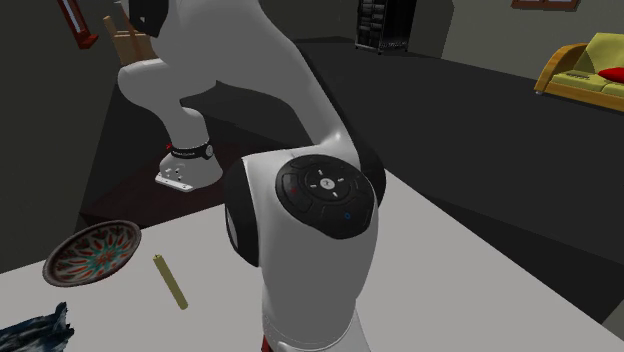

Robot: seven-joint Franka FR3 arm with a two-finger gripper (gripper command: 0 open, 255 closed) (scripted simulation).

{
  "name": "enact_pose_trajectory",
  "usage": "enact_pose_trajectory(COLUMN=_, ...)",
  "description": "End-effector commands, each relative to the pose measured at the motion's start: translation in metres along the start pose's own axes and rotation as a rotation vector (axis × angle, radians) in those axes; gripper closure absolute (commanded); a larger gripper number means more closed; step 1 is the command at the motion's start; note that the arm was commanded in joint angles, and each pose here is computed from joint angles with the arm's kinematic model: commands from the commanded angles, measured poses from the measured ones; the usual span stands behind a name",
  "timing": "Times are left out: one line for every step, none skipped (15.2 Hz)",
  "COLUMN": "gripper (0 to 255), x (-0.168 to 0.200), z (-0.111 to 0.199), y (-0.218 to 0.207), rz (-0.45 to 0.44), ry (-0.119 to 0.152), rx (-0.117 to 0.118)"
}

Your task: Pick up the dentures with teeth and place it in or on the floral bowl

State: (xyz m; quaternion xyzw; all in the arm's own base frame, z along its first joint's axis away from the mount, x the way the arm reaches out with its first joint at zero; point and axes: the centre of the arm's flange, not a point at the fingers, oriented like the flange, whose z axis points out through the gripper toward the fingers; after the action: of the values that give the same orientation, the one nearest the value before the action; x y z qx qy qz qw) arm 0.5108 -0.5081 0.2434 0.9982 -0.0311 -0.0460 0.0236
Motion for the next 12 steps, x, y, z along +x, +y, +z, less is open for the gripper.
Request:
enact_pose_trajectory(gripper=255, x=0.0, z=-0.008, y=0.001, rz=0.0, ry=0.0, rx=0.0)
enact_pose_trajectory(gripper=255, x=-0.001, z=-0.014, y=0.001, rz=0.0, ry=0.0, rx=0.0)
enact_pose_trajectory(gripper=255, x=-0.001, z=-0.019, y=0.001, rz=0.0, ry=0.0, rx=0.0)
enact_pose_trajectory(gripper=255, x=-0.002, z=-0.024, y=0.001, rz=0.0, ry=0.0, rx=0.0)
enact_pose_trajectory(gripper=255, x=-0.002, z=-0.029, y=0.002, rz=0.0, ry=0.0, rx=0.0)
enact_pose_trajectory(gripper=255, x=-0.003, z=-0.035, y=0.002, rz=0.0, ry=0.0, rx=0.0)
enact_pose_trajectory(gripper=255, x=-0.003, z=-0.04, y=0.002, rz=0.0, ry=0.0, rx=0.0)
enact_pose_trajectory(gripper=255, x=-0.004, z=-0.045, y=0.002, rz=0.0, ry=0.0, rx=0.0)
enact_pose_trajectory(gripper=255, x=-0.004, z=-0.051, y=0.003, rz=0.0, ry=0.0, rx=0.0)
enact_pose_trajectory(gripper=255, x=-0.004, z=-0.056, y=0.003, rz=0.0, ry=0.0, rx=0.0)
enact_pose_trajectory(gripper=255, x=-0.005, z=-0.061, y=0.003, rz=0.0, ry=0.0, rx=0.0)
enact_pose_trajectory(gripper=255, x=-0.005, z=-0.066, y=0.003, rz=0.0, ry=0.0, rx=0.0)
